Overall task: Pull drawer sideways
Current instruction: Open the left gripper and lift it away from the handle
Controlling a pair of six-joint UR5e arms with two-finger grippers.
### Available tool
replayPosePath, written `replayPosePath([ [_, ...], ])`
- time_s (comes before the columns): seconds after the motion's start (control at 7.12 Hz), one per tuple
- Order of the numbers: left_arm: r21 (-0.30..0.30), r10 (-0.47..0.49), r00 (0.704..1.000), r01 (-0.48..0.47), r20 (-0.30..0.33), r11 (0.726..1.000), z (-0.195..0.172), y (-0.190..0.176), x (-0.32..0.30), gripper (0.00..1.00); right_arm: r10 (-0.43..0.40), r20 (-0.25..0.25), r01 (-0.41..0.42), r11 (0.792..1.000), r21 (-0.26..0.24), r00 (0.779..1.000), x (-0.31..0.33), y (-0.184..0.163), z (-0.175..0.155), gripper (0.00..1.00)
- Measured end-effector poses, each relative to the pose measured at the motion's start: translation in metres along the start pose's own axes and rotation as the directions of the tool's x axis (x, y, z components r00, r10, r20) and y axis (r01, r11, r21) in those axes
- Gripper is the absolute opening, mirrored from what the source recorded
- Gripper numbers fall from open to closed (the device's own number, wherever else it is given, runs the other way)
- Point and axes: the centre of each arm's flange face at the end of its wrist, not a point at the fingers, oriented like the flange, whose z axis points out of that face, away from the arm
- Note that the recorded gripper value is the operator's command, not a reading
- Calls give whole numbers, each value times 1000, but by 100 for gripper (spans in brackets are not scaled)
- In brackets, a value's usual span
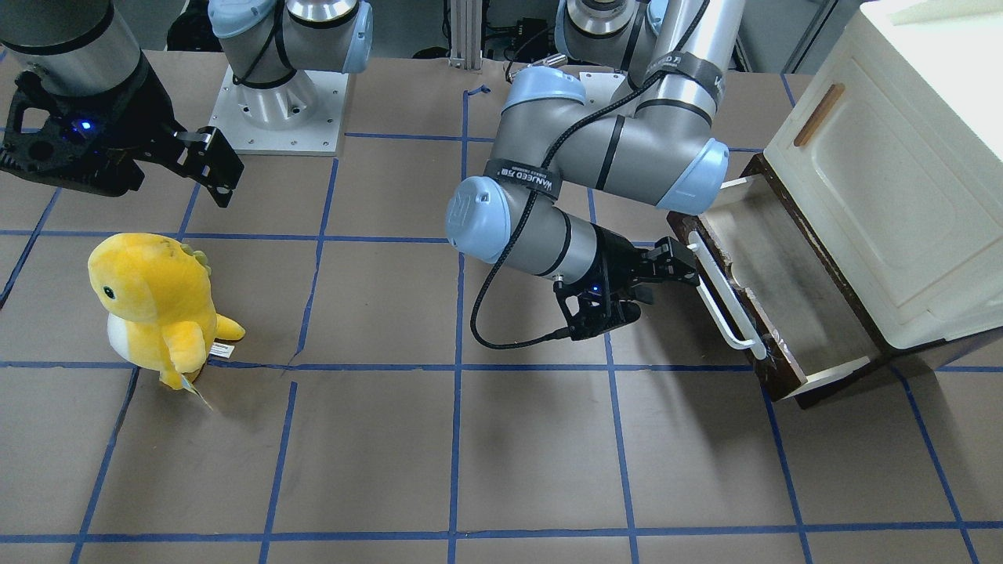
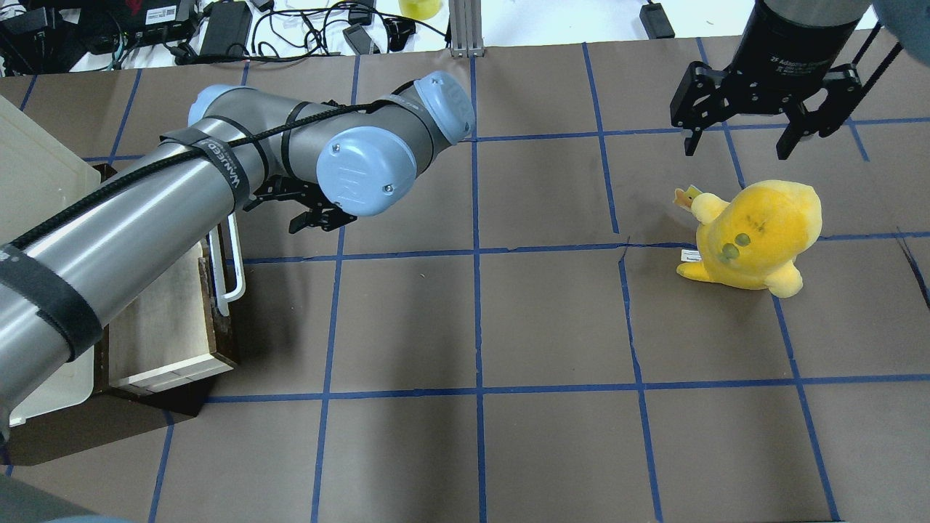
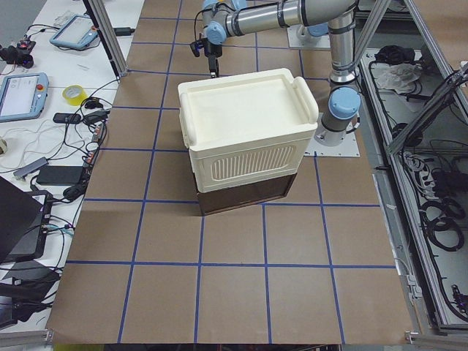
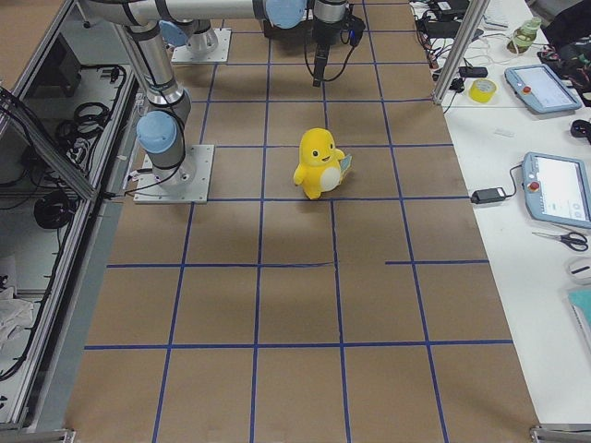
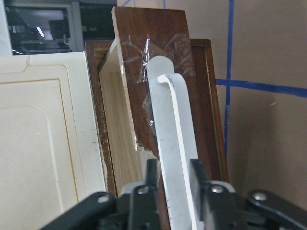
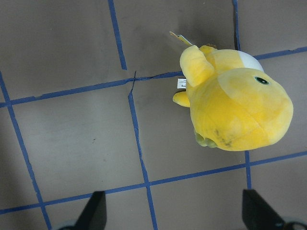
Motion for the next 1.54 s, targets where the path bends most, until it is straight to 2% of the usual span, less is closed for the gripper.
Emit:
replayPosePath([
  [0.14, 39, 21, 986, -15, -166, 999, -25, 3, -20, 92, 0, 0, 0, 1000, 0, 1000, 0, 0, 0, 100],
  [0.28, 81, 40, 949, -15, -312, 997, -48, 11, -49, 92, 0, 0, 0, 1000, 0, 1000, 0, 0, 0, 100],
  [0.56, 160, 101, 834, -15, -543, 987, -71, 30, -126, 91, 0, 0, 0, 1000, 0, 1000, 0, 0, 0, 100],
  [0.7, 214, 143, 775, -10, -616, 977, -74, 39, -165, 91, 0, 0, 0, 1000, 0, 1000, 0, 0, 0, 100],
  [0.84, 257, 168, 729, 12, -664, 966, -79, 51, -194, 91, 0, 0, 0, 1000, 0, 1000, 0, 0, 0, 100],
  [0.98, 287, 181, 702, 34, -689, 957, -85, 62, -213, 91, 0, 0, 0, 1000, 0, 1000, 0, 0, 0, 100],
  [1.26, 305, 188, 684, 54, -705, 951, -89, 72, -225, 91, 0, 0, 0, 1000, 0, 1000, 0, 0, 0, 100],
  [1.54, 300, 183, 682, 56, -708, 952, -86, 73, -226, 93, 0, 0, 0, 1000, 0, 1000, 0, 0, 0, 100],
])
